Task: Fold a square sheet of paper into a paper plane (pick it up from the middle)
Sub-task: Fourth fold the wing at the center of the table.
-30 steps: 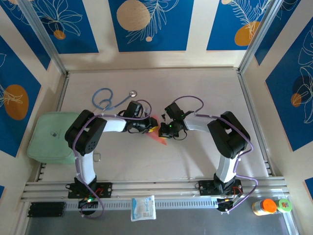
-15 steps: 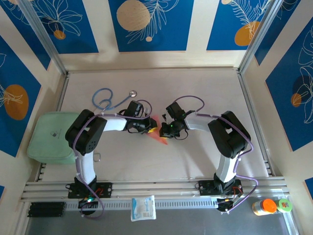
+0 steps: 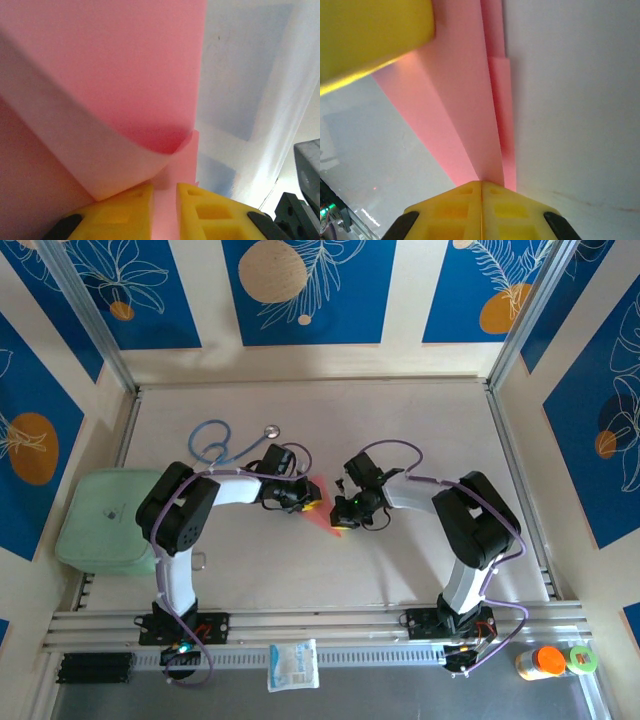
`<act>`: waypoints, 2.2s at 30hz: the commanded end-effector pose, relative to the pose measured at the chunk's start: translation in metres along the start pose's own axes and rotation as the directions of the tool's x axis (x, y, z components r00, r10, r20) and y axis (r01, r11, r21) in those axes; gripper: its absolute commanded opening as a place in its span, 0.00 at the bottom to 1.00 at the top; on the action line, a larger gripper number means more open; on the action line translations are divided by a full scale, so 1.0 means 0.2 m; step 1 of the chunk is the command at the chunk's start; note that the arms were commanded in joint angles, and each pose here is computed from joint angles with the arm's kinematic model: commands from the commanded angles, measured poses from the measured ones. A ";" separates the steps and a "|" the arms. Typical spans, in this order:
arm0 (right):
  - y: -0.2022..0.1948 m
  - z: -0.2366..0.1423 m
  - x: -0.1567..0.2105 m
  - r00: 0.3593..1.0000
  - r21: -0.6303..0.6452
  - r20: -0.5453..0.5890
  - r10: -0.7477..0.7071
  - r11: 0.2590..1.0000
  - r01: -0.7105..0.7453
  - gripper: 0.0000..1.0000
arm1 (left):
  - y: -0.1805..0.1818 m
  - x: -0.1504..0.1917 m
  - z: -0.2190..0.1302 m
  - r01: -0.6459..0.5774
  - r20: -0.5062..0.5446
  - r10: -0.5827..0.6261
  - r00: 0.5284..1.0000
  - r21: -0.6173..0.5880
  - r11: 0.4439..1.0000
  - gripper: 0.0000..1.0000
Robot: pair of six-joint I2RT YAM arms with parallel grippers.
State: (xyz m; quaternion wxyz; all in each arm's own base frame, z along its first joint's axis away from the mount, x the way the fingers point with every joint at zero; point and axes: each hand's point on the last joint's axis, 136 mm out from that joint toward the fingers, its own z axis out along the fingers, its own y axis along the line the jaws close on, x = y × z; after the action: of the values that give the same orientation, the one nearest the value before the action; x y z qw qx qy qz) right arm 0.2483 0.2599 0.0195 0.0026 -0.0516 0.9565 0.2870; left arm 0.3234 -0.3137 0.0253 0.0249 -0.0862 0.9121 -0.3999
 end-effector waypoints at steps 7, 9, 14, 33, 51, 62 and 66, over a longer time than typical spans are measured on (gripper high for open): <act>-0.03 -0.02 0.09 0.998 -0.006 -0.056 0.029 1.000 -0.029 0.09 | 0.15 0.01 0.03 0.046 -0.008 -0.047 0.999 -0.102 0.994 0.21; -0.02 -0.02 0.10 0.998 -0.016 -0.059 0.026 1.000 -0.027 0.09 | 0.16 0.02 0.03 0.048 -0.011 -0.049 0.999 -0.103 0.994 0.21; -0.04 -0.01 0.14 0.997 -0.009 -0.067 0.028 1.000 -0.029 0.09 | 0.16 0.02 0.03 0.048 -0.013 -0.050 0.999 -0.105 0.993 0.21; -0.11 -0.03 0.22 0.996 0.027 -0.086 0.039 0.999 -0.037 0.09 | 0.17 0.02 0.03 0.051 -0.015 -0.053 0.998 -0.111 0.992 0.21; 0.06 -0.14 0.06 0.999 -0.037 0.026 -0.027 0.999 0.028 0.10 | 0.16 0.03 0.03 0.053 -0.021 -0.055 0.998 -0.104 0.993 0.21; 0.09 -0.03 -0.08 1.000 -0.001 0.014 -0.021 1.000 0.021 0.09 | 0.15 0.03 0.03 0.054 -0.021 -0.056 0.998 -0.098 0.994 0.21; 0.05 0.00 -0.06 1.000 0.024 0.001 -0.007 1.000 0.007 0.09 | 0.15 0.03 0.03 0.055 -0.024 -0.057 0.998 -0.099 0.994 0.21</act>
State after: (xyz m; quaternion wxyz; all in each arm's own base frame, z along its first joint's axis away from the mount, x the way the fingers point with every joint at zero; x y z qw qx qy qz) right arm 0.2636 0.2713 0.0303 0.0166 -0.0595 0.9561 0.2865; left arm 0.3232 -0.3135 0.0248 0.0229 -0.0865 0.9129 -0.3982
